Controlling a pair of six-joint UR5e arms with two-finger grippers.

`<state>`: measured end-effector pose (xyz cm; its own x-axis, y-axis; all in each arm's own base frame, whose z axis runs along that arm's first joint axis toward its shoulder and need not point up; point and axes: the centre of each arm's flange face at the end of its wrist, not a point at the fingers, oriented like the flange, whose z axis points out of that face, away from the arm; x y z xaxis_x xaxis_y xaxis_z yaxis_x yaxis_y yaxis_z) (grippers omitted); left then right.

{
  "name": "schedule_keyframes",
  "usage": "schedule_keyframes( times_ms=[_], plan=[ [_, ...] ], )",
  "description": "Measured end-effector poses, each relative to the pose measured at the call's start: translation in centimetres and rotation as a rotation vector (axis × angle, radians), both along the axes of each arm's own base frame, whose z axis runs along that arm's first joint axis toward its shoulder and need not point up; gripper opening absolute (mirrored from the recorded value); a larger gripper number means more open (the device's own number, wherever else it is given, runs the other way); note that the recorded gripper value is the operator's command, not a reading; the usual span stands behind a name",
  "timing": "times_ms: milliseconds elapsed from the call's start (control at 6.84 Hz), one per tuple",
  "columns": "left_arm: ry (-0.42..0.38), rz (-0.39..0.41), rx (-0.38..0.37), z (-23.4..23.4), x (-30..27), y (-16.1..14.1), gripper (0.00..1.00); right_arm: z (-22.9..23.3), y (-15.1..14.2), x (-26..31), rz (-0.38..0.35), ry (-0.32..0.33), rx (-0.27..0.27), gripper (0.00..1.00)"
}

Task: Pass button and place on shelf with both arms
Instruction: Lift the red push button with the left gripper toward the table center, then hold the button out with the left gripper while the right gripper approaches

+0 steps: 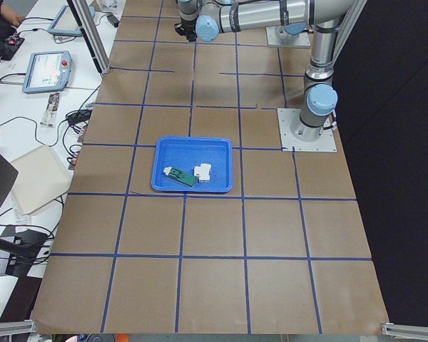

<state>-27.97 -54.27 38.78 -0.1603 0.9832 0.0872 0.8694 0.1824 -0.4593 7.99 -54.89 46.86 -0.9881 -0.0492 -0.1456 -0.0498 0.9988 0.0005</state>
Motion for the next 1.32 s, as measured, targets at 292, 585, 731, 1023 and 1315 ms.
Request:
schedule_keyframes(
  times_ms=[292, 585, 731, 1023, 1315],
  plan=[
    [0.028, -0.064, 0.033, -1.9, -1.9, 0.5, 0.0, -0.2, 0.4, -0.1, 0.266, -0.03, -0.041, 1.0],
    [0.053, -0.082, 0.055, -2.5, -2.6, 1.0, 0.0, 0.3, 0.5, 0.4, 0.458, -0.088, -0.127, 1.0],
    [0.062, -0.081, 0.061, -2.5, -2.6, 1.1, 0.0, -0.1, 0.7, 0.9, 0.533, -0.116, -0.152, 1.0],
    [0.073, -0.085, 0.058, -2.0, -2.7, 1.5, 0.0, -2.3, 1.1, 2.1, 0.727, -0.176, -0.241, 1.0],
    [0.075, -0.07, 0.054, -1.0, -2.8, 2.1, 0.0, -3.5, 1.6, 4.2, 0.896, -0.186, -0.307, 1.0]
  ],
)
